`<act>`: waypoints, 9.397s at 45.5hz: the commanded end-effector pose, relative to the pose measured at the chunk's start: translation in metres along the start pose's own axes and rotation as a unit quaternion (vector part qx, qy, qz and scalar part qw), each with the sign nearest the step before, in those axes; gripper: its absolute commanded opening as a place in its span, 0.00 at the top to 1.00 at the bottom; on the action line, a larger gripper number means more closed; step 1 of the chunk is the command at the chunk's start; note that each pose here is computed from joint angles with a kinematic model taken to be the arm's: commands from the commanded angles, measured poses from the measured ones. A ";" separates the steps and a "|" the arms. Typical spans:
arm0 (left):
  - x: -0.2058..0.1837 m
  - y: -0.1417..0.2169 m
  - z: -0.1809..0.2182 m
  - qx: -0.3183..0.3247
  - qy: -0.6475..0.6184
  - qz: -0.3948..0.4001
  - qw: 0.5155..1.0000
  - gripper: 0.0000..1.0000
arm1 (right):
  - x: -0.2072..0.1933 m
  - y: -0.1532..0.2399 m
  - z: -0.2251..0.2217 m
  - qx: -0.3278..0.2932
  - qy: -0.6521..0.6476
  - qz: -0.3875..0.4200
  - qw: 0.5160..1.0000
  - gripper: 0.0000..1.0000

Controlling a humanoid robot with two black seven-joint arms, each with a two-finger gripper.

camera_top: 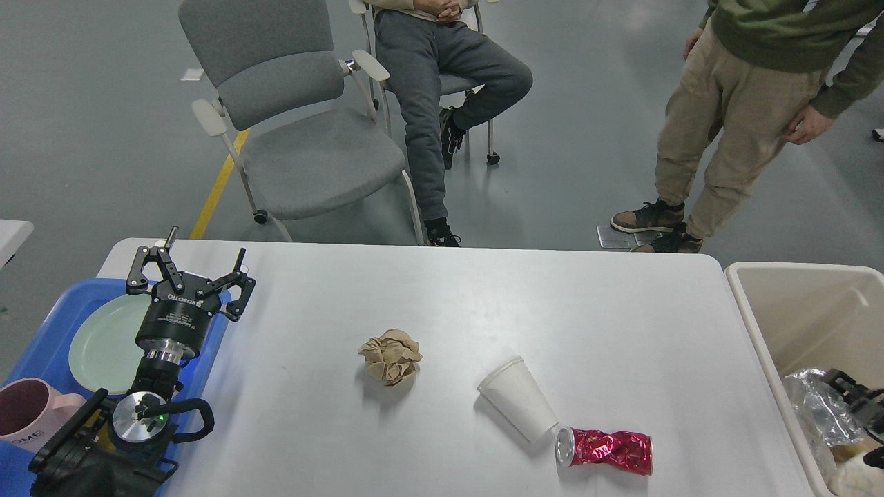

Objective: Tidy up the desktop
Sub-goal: 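Raise the right gripper out of the bin, then move the right gripper to the white paper cup and grasp it, then lift the paper cup and carry it into the white bin, then release the cup in the bin and raise the right gripper, then move the right gripper down onto the red can and grasp it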

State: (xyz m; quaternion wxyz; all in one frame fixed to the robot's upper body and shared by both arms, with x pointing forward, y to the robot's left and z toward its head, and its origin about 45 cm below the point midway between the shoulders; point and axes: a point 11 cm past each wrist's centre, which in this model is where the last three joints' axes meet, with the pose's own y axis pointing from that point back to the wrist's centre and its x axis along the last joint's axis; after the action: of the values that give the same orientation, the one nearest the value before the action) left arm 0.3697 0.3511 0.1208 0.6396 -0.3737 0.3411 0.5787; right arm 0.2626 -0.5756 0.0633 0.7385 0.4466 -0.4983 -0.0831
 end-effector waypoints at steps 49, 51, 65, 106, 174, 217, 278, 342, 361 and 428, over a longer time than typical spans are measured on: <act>0.000 0.000 0.000 -0.001 0.000 0.000 1.000 0.03 | 0.035 0.317 -0.206 0.169 0.354 -0.257 0.883 0.00; 0.000 0.000 0.000 -0.001 0.000 0.000 1.000 0.03 | 0.029 0.335 -0.210 0.180 0.369 -0.256 0.875 0.00; 0.000 0.000 0.000 -0.001 0.000 0.000 1.000 0.03 | 0.007 0.379 -0.226 0.194 0.431 -0.236 0.849 0.00; 0.000 0.000 0.000 0.000 0.000 0.000 1.000 0.03 | -0.116 0.360 -0.297 0.330 0.490 -0.199 0.782 0.00; 0.000 0.000 0.000 0.000 0.000 0.000 1.000 0.03 | -0.230 0.249 -0.292 0.316 0.554 -0.158 0.754 0.15; 0.000 0.000 0.001 -0.001 0.000 0.000 1.000 0.03 | -0.137 0.296 -0.288 0.280 0.385 -0.228 0.849 1.00; 0.000 0.000 0.000 -0.001 0.000 0.000 1.000 0.03 | 0.143 0.168 -0.068 0.104 0.053 -0.181 0.976 1.00; 0.000 0.000 0.001 -0.002 0.000 0.000 1.000 0.03 | -0.034 -0.014 0.023 0.028 0.031 0.019 0.999 0.00; 0.000 0.000 0.001 -0.002 0.000 0.000 1.000 0.03 | -0.010 -0.009 0.020 0.023 0.032 0.002 0.999 0.00; 0.000 0.000 0.000 -0.001 0.000 0.000 1.000 0.03 | 0.035 0.405 -0.224 0.246 0.390 -0.210 0.862 0.00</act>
State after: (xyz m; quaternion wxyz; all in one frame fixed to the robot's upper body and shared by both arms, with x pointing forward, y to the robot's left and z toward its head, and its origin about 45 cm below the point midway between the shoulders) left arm 0.3695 0.3517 0.1207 0.6390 -0.3741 0.3405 0.5795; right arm 0.3326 -0.2336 0.3649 0.7074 0.6997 -0.0737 0.0677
